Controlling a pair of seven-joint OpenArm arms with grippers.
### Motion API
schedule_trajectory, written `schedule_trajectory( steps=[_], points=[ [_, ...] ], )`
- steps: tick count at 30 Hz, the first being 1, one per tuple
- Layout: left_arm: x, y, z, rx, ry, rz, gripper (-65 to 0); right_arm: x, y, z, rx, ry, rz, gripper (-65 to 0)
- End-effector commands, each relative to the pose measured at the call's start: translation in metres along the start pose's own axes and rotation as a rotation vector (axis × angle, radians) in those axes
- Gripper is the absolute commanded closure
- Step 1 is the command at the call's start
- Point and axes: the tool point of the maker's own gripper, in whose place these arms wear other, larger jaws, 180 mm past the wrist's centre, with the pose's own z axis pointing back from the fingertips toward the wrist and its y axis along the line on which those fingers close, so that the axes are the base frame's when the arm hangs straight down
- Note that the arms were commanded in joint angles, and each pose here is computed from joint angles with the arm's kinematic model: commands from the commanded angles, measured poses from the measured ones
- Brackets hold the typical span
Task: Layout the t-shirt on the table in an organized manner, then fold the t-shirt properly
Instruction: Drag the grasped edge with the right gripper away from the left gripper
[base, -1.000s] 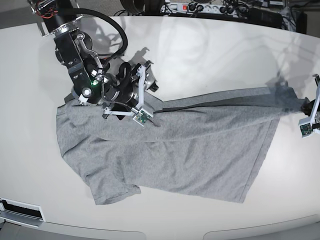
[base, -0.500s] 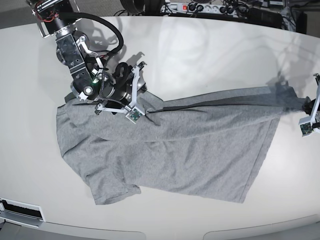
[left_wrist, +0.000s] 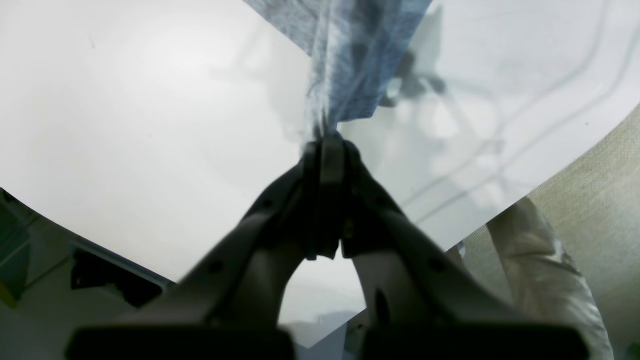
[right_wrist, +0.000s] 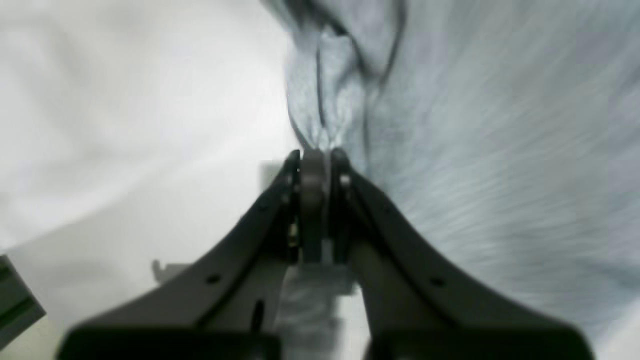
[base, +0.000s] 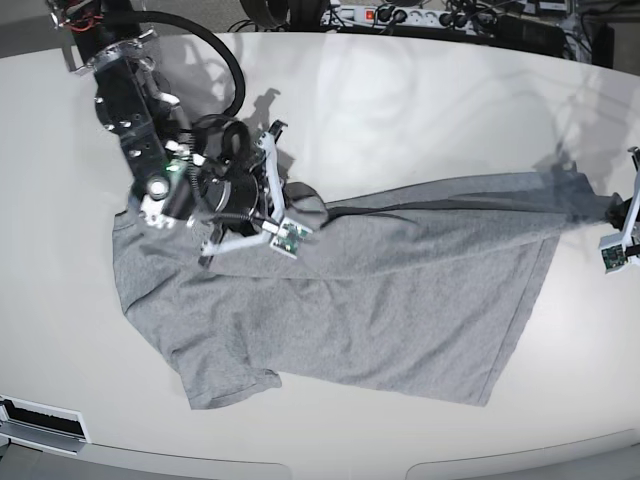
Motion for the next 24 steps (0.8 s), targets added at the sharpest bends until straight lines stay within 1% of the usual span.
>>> schedule_trajectory(
  steps=[1, 3, 6, 9, 12, 14, 16, 18, 20, 22, 24],
  points=[
    [-0.007, 0.017, 0.013, 0.052, 0.020, 0.003, 0.0, 0.019, -0.011, 0.019, -0.033, -0.064, 0.034, 0.0],
    [-0.007, 0.017, 0.013, 0.051, 0.020, 0.003, 0.0, 0.025, -0.013, 0.044, -0.049, -0.097, 0.063, 0.0],
    [-0.007, 0.018, 0.013, 0.054, 0.018, 0.003, 0.0, 0.013, -0.017, 0.072, -0.092, -0.072, 0.126, 0.0],
    [-0.004, 0.020, 0.015, 0.057, 0.012, -0.002, 0.0, 0.000, -0.016, 0.094, -0.120, -0.046, 0.169, 0.0],
    [0.002, 0.009, 0.017, 0.006, -0.004, -0.056, 0.0, -0.018, -0.013, 0.114, -0.147, 0.002, 0.181, 0.0],
    [0.009, -0.004, 0.018, -0.056, -0.029, -0.088, 0.0, -0.029, -0.011, 0.127, -0.162, 0.038, 0.188, 0.0],
    [0.016, -0.011, 0.020, -0.083, -0.050, -0.079, 0.0, -0.044, -0.006, 0.134, -0.151, 0.077, 0.175, 0.0],
    [0.018, -0.018, 0.022, -0.114, -0.049, -0.068, 0.0, -0.058, 0.007, 0.136, -0.093, 0.099, 0.138, 0.0],
    [0.020, -0.026, 0.026, -0.141, -0.041, -0.068, 0.0, -0.069, 0.030, 0.137, -0.003, 0.107, 0.100, 0.0],
    [0.024, -0.034, 0.031, -0.174, -0.051, -0.063, 0.0, -0.079, 0.061, 0.138, 0.118, 0.120, 0.064, 0.0],
    [0.028, -0.041, 0.039, -0.196, -0.055, -0.076, 0.0, -0.082, 0.093, 0.143, 0.257, 0.105, 0.035, 0.0]
  ],
)
